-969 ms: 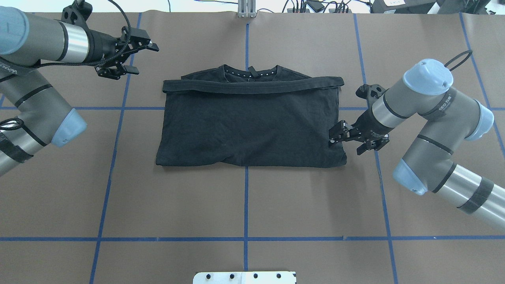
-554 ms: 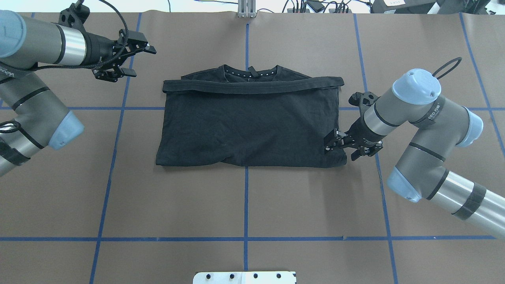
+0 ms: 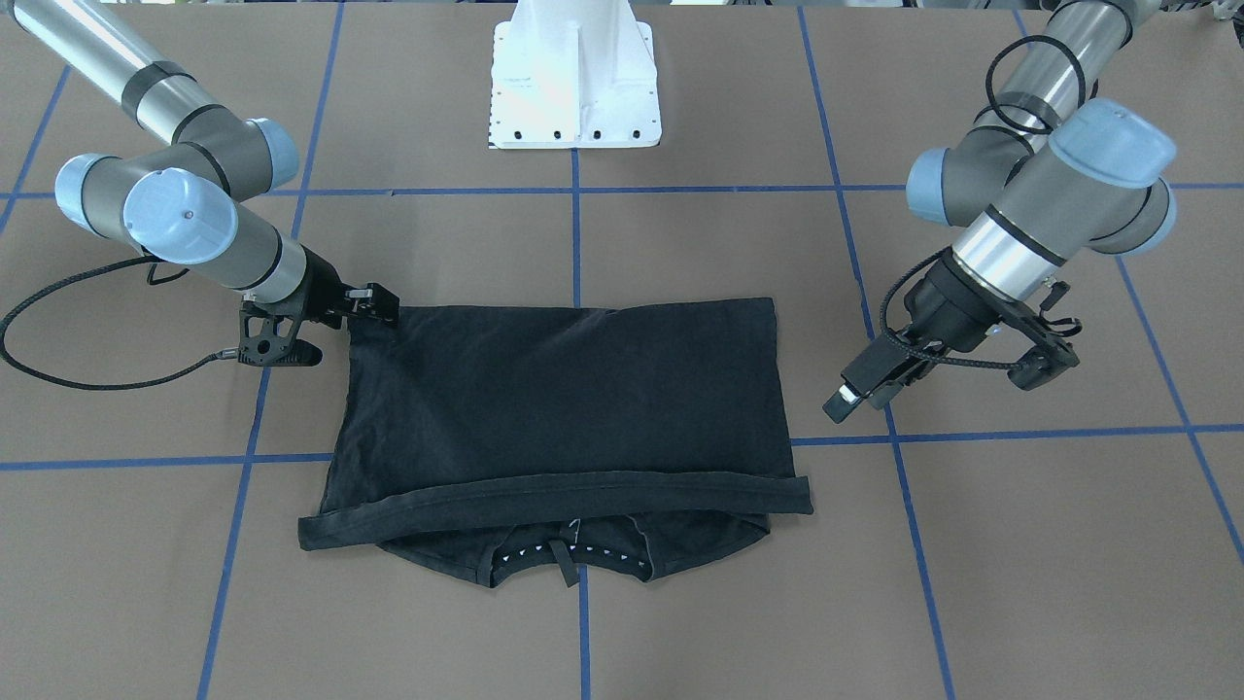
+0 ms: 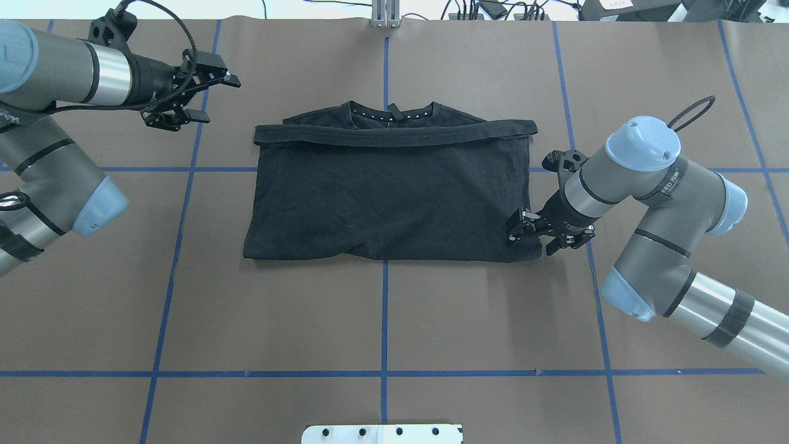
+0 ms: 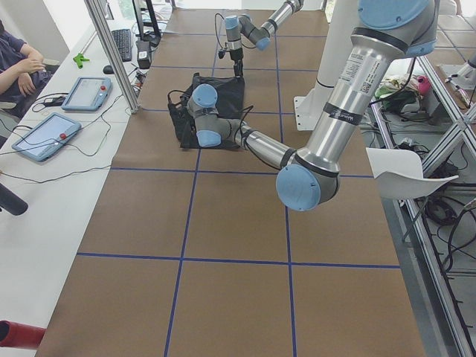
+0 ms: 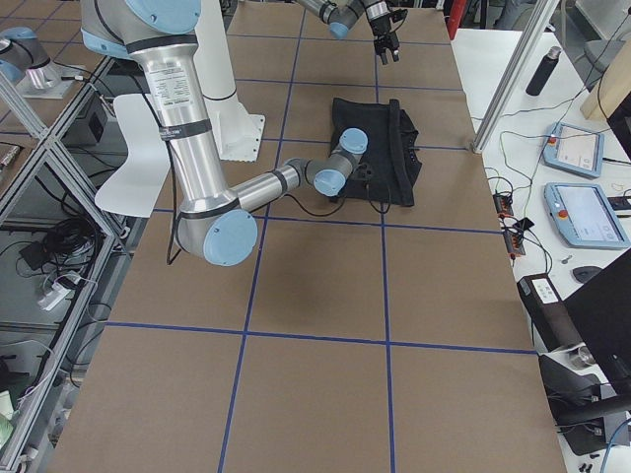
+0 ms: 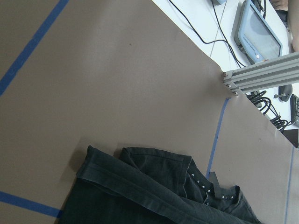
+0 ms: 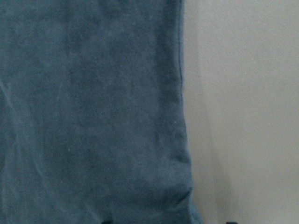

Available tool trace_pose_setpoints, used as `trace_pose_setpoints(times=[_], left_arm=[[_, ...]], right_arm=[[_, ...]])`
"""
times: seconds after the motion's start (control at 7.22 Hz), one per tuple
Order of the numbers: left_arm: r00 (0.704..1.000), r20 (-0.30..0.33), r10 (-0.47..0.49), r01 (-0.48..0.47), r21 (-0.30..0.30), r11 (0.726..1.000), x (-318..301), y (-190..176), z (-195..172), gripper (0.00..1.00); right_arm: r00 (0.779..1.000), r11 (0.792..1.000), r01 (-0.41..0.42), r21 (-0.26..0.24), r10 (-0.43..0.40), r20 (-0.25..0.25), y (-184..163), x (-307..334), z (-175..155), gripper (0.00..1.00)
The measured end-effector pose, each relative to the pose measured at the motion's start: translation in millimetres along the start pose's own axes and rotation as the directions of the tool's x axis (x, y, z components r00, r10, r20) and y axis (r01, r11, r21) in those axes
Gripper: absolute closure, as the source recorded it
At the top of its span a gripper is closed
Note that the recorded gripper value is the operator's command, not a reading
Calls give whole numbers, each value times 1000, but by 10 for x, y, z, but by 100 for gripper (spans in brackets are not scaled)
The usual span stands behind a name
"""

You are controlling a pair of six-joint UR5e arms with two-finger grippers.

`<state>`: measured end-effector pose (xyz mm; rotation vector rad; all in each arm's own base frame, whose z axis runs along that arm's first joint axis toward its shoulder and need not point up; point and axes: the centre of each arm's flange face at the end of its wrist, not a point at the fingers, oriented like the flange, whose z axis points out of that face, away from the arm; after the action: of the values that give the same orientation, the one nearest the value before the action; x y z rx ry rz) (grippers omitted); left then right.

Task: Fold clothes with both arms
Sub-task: 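Move the right gripper down to the folded shirt's side edge and grasp it, then lift and drag the shirt edge toward the robot with the right gripper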

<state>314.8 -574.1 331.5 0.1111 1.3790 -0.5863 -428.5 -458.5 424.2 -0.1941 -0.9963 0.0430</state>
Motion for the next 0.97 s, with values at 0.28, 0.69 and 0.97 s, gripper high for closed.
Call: trace_pose_setpoints(times=[0.28, 0.69, 0.97], left_arm=[[1000, 2, -1, 1, 1, 1000, -32, 2, -13, 0], [1000, -1, 0, 0, 3, 1000, -45, 12, -54, 0], [1000, 2, 0, 0, 2, 1000, -104, 26, -96, 0]], right_arm=[[1000, 1000, 1, -1, -1, 0, -4, -1, 8, 100], [1000, 1000, 15, -13, -14, 27, 41, -36, -113, 100], [996, 996, 40, -77, -34, 77, 235, -83, -272, 100]])
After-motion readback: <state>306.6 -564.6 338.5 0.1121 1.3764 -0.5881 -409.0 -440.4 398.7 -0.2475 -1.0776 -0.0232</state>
